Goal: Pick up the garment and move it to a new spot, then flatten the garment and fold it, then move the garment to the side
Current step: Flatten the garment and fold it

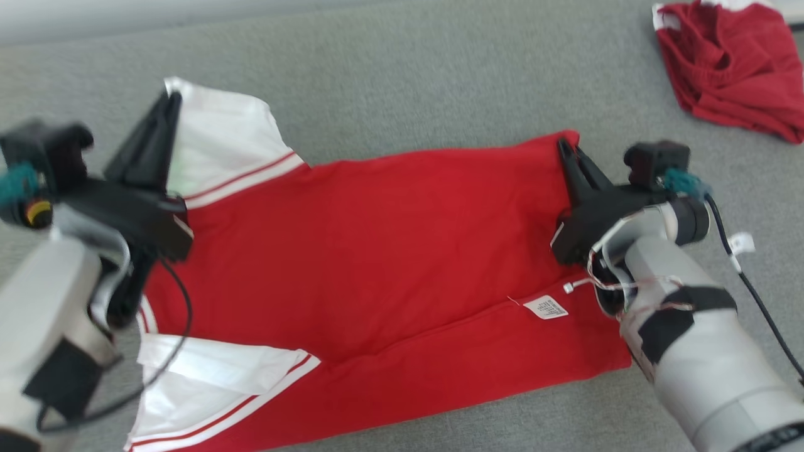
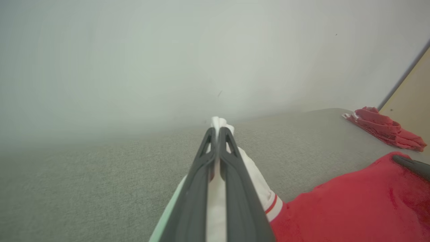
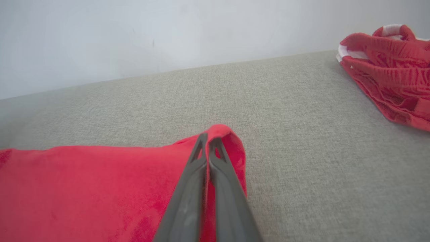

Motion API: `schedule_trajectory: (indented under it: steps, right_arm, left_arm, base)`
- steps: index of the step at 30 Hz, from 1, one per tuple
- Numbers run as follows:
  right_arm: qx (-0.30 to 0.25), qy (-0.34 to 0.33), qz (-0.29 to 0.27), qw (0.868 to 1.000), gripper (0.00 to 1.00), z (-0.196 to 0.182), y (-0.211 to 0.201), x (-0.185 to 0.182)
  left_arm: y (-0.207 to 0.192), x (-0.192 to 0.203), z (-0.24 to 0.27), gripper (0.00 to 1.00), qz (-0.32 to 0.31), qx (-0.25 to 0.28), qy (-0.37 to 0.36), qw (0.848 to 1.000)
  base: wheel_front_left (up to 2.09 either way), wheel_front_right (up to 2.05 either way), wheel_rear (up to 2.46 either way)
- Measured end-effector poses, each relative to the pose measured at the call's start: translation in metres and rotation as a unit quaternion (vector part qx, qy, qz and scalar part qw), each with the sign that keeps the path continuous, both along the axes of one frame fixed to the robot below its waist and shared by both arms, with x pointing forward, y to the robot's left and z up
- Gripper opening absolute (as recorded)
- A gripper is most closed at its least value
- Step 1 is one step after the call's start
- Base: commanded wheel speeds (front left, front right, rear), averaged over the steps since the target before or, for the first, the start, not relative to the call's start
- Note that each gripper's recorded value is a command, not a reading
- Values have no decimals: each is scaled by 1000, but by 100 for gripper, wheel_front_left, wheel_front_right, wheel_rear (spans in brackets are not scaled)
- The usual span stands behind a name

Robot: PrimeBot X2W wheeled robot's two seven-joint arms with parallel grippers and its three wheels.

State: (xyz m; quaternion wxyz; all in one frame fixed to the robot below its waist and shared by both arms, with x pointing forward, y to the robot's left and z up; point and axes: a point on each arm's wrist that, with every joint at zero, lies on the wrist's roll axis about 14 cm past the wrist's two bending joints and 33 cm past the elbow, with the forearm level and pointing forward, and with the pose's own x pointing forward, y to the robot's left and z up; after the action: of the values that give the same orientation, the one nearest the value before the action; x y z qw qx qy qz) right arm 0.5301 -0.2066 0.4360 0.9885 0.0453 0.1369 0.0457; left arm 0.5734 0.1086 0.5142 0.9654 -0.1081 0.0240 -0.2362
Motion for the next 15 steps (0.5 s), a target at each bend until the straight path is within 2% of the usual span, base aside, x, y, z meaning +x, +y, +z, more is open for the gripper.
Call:
schedule_trajectory:
  steps: [8,15]
  right_arm:
    - [57,-45,1,997,0,20,1,-24]
    - [87,-50,2,995,0,17,3,-48]
  left_arm:
    - [12,-60,7,0,33,-51,-5,998]
    - [32,-104,5,0,78,-69,-8,995]
  base:
    - [0,0,0]
    - [0,0,0]
